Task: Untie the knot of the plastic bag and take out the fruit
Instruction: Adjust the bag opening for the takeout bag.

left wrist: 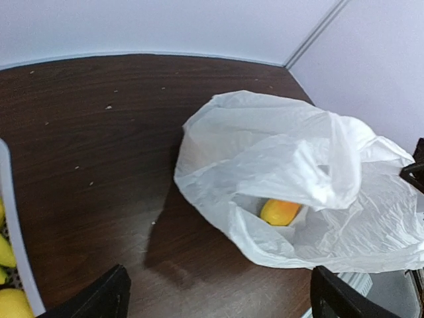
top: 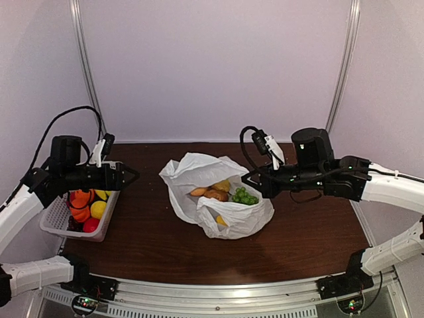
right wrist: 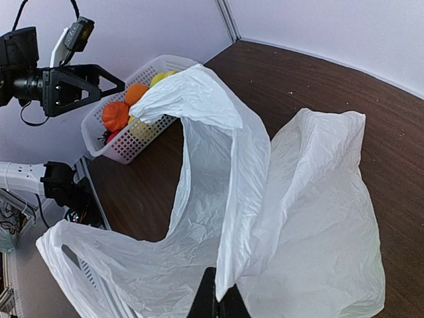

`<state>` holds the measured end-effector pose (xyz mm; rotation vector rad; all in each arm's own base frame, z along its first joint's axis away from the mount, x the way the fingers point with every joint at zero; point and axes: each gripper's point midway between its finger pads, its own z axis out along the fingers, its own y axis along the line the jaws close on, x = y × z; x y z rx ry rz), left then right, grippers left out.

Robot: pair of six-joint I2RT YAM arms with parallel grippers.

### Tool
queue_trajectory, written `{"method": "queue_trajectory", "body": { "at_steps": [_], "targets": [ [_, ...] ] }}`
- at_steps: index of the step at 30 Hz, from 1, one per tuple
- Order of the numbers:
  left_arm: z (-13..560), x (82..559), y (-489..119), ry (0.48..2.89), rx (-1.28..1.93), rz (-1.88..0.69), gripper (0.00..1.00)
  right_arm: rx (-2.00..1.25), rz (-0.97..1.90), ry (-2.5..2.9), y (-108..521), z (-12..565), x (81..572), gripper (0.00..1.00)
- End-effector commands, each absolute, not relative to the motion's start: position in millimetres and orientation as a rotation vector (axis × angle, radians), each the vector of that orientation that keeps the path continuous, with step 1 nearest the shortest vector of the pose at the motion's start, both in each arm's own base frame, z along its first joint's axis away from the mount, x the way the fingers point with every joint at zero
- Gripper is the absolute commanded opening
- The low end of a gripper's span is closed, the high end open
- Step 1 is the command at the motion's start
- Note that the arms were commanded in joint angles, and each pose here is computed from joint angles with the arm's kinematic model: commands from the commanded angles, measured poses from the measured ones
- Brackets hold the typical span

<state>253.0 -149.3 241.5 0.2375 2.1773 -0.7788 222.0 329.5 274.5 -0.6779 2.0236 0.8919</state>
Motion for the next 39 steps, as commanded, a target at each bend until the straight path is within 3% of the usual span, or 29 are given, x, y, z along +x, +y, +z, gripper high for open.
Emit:
{"method": "queue_trajectory", "body": {
  "at_steps": [1,16,31,33,36,39],
  "targets": [
    [289.2,254.0,-203.6,1.986,0.478,-0.878,0.97,-0.822,0.931,2.0,339.8,279.1,202.1,0.0],
    [286.0,272.5,-275.4,1.952,0.785,-0.785,0.97,-0.881,0.944,2.019,352.0,271.3,190.5,0.0],
    [261.5,272.6,-322.7,1.915,1.032,-0.97,0.96,-0.894,0.948,2.031,362.2,267.6,188.5,0.0],
    [257.2,271.2,-324.5,1.921,1.044,-0.987,0.83,-0.881,0.942,2.027,362.0,268.7,190.3,0.0],
    [251.7,270.4,-323.9,1.94,1.045,-0.987,0.53,-0.853,0.907,2.03,359.1,269.9,196.4,0.0],
    [249.6,269.7,-321.7,1.953,1.036,-0.98,0.29,-0.808,0.837,2.047,353.0,268.0,206.0,0.0]
  ]
}}
